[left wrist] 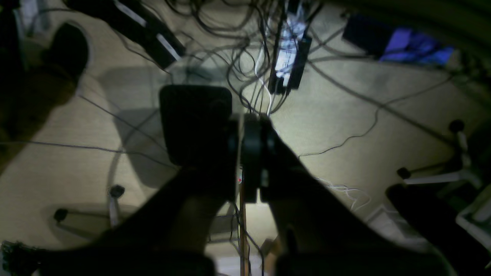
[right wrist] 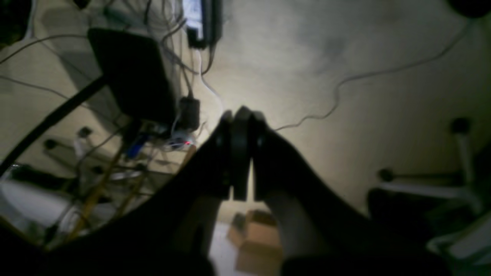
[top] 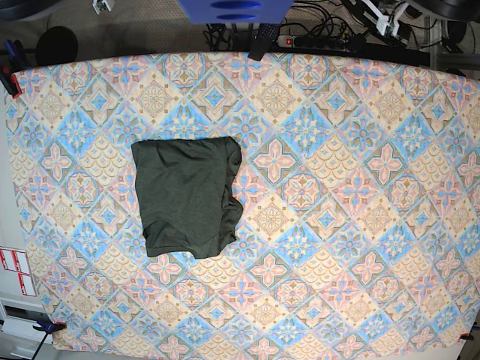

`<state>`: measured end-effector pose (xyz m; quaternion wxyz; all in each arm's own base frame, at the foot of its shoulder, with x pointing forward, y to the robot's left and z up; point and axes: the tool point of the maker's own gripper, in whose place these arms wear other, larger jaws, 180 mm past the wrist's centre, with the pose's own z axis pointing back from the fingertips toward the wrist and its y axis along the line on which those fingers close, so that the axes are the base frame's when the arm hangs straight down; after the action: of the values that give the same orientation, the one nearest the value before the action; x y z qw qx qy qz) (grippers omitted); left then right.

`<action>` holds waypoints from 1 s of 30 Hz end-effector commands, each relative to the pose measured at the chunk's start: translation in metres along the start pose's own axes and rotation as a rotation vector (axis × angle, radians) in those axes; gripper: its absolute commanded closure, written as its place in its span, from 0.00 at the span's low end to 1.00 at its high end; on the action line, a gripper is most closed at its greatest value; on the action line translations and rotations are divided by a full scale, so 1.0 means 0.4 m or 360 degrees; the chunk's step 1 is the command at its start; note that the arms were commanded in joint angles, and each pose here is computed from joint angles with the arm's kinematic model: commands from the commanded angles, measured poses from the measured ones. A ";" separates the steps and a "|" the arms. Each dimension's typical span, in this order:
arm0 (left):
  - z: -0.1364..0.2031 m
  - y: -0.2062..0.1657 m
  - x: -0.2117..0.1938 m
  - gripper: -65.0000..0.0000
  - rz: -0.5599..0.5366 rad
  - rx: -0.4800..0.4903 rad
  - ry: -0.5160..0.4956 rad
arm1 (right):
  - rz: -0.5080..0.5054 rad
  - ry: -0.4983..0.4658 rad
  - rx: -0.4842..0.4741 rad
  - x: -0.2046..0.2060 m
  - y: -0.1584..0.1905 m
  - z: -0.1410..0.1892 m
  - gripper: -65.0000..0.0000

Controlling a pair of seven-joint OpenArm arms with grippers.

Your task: Fold the T-shirt properly

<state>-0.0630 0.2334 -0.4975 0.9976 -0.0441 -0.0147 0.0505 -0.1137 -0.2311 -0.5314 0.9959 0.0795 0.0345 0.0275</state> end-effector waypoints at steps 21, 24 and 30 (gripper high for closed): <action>-0.273 -0.047 -0.057 1.00 -0.0056 -0.0020 0.0008 | -0.0484 -0.0280 0.0383 0.037 0.099 -0.221 1.00; -0.284 -0.040 -0.040 1.00 -0.0041 0.0022 -0.0048 | -0.0498 -0.0273 0.0407 0.051 0.112 -0.231 1.00; -0.341 -0.070 -0.032 1.00 -0.0129 0.0033 -0.0020 | -0.0493 -0.0299 0.0292 0.094 0.080 -0.247 1.00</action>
<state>-0.0680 0.1889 -0.6289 0.9990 -0.0381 -0.0195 0.0132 -0.0694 -0.1785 -0.6288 0.9746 0.1651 -0.0595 -0.1389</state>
